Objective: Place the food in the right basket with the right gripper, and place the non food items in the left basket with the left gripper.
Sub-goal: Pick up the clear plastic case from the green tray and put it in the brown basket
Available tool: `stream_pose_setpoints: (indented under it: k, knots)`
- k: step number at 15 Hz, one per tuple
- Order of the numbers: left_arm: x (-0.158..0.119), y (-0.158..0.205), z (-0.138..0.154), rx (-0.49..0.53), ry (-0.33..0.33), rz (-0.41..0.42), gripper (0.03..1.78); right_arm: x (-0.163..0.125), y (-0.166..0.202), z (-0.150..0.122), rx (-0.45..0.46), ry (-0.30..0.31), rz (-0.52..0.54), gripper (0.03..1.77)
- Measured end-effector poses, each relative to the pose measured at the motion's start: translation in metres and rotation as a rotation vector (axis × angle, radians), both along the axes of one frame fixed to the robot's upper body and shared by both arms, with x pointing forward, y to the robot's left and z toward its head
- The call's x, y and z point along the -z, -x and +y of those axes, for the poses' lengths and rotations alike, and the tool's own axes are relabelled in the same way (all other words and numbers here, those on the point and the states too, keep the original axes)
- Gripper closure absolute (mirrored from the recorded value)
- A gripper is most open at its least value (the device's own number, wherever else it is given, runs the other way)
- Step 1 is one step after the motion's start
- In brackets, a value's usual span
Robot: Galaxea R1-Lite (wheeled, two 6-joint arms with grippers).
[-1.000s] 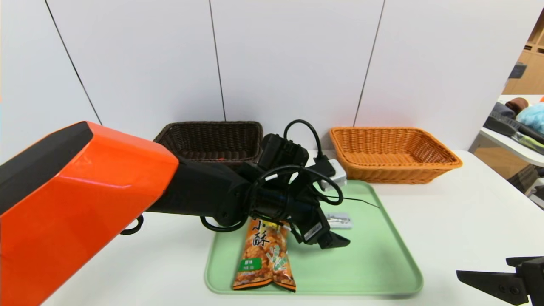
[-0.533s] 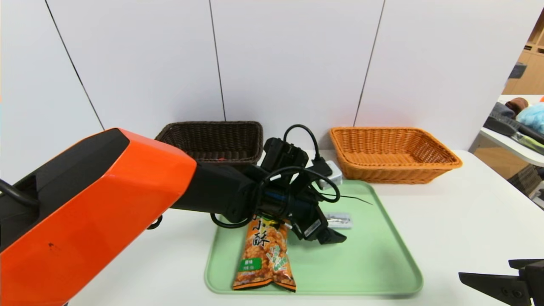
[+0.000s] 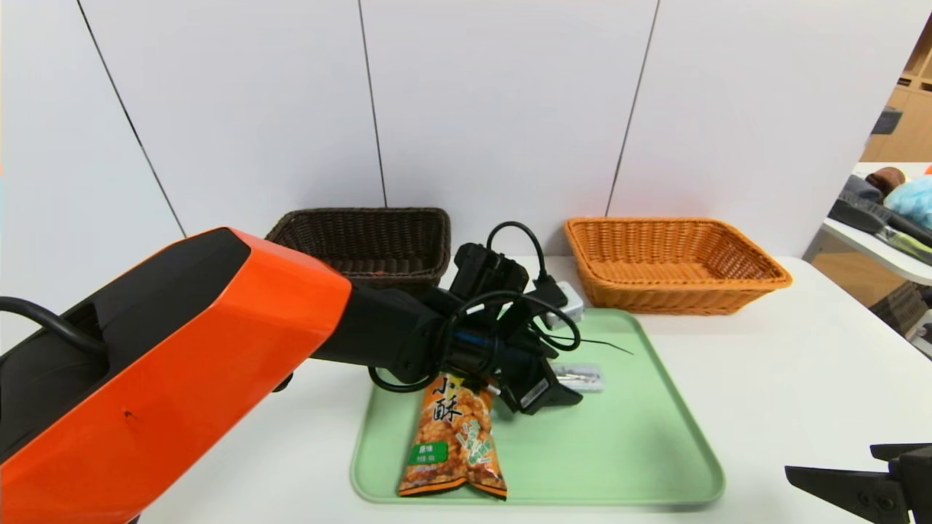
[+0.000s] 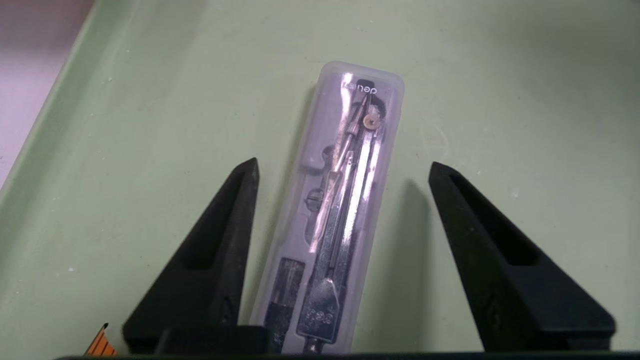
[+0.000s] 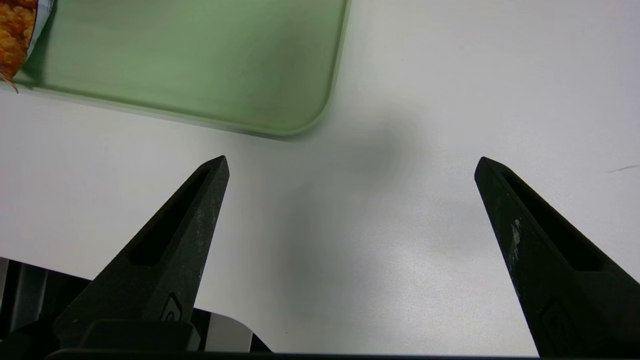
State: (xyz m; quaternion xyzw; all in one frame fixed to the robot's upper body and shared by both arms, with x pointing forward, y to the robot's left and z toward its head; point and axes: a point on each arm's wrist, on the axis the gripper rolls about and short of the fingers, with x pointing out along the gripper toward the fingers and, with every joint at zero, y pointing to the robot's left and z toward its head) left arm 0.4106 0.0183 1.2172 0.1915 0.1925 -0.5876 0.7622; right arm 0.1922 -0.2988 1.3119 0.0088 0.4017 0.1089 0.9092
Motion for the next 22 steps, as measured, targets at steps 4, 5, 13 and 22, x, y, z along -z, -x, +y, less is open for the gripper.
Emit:
stream_pose_setpoints:
  k: [4, 5, 13, 22]
  knots:
    - [0.003, -0.001, -0.001, 0.0, -0.002, -0.001, 1.15, 0.0, 0.0, 0.0, 0.002, 0.001, -0.002, 0.1]
    - [0.003, -0.001, -0.001, 0.001, -0.001, -0.002, 1.25, -0.001, 0.0, 0.0, 0.002, 0.0, -0.003, 0.1]
    - [-0.009, 0.001, 0.001, -0.002, 0.016, -0.019, 1.25, -0.002, -0.001, 0.0, -0.002, -0.004, -0.008, 0.1]
    - [-0.073, 0.006, 0.013, -0.154, 0.134, -0.069, 1.25, -0.003, -0.001, 0.0, -0.002, -0.006, -0.013, 0.1]
